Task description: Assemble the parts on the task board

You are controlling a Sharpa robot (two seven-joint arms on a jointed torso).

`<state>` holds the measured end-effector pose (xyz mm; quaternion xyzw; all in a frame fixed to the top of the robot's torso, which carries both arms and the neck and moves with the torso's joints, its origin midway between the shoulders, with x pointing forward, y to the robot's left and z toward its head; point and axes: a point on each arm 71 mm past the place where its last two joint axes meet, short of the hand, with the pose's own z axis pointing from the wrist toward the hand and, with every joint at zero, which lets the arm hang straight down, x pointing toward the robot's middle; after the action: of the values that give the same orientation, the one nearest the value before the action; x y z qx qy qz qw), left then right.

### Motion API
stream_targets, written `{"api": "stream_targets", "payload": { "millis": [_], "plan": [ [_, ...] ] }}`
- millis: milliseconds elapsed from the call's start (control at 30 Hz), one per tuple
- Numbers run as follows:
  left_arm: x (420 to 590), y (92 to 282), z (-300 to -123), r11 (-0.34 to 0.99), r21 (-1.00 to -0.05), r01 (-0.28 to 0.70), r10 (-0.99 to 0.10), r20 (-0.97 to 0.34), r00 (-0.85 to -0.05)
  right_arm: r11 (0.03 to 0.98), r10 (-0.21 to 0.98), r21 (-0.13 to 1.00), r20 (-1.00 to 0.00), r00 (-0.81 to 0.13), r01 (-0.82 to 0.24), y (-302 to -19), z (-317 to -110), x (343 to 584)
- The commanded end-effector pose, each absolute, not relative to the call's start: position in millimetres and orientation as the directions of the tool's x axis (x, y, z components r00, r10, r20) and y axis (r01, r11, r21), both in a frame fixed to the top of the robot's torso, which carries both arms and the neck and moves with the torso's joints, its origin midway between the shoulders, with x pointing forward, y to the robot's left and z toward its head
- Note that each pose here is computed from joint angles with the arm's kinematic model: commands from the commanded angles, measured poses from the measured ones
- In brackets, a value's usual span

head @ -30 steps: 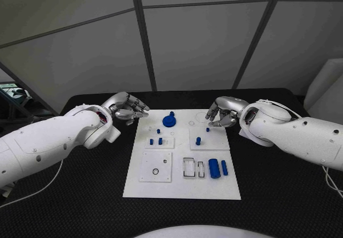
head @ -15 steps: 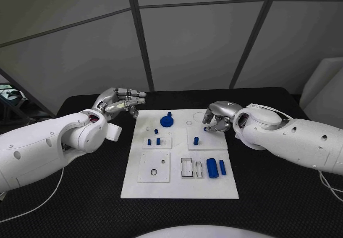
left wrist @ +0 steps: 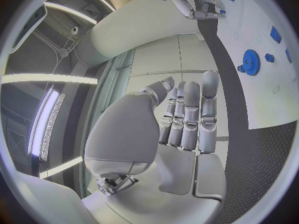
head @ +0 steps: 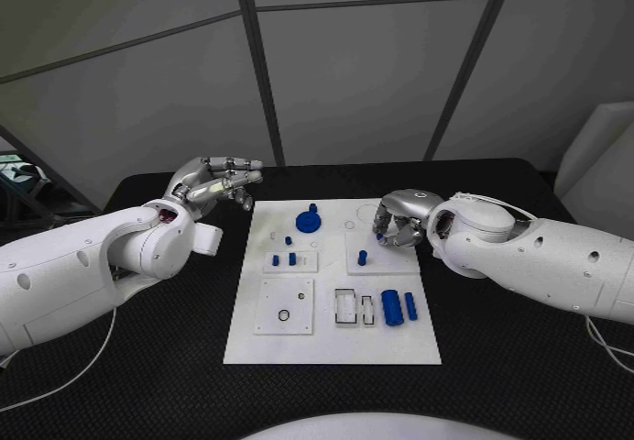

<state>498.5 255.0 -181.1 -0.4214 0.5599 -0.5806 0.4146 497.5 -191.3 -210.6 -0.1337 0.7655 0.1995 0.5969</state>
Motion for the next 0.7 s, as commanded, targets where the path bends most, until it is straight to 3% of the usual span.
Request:
{"api": "stream_targets", "payload": {
  "millis": [33, 333, 700],
  "plan": [
    [498.9, 255.8, -178.7, -0.051, -0.998, 0.025, -0.956, 0.042, -0.292, 0.887, 0.004, 0.129, -0.963, -0.270, -0.444, -189.6, -212.8, 496.8],
    [498.8, 255.9, -178.9, -0.051, -0.998, 0.022, -0.955, 0.042, -0.293, 0.890, -0.017, 0.114, -0.959, -0.284, -0.441, -187.9, -218.5, 496.1],
    [499.3, 257.7, -179.3, -0.047, -0.999, 0.021, -0.957, 0.039, -0.286, 0.894, -0.014, 0.094, -0.971, -0.238, -0.437, -186.1, -217.4, 493.9]
  ]
}}
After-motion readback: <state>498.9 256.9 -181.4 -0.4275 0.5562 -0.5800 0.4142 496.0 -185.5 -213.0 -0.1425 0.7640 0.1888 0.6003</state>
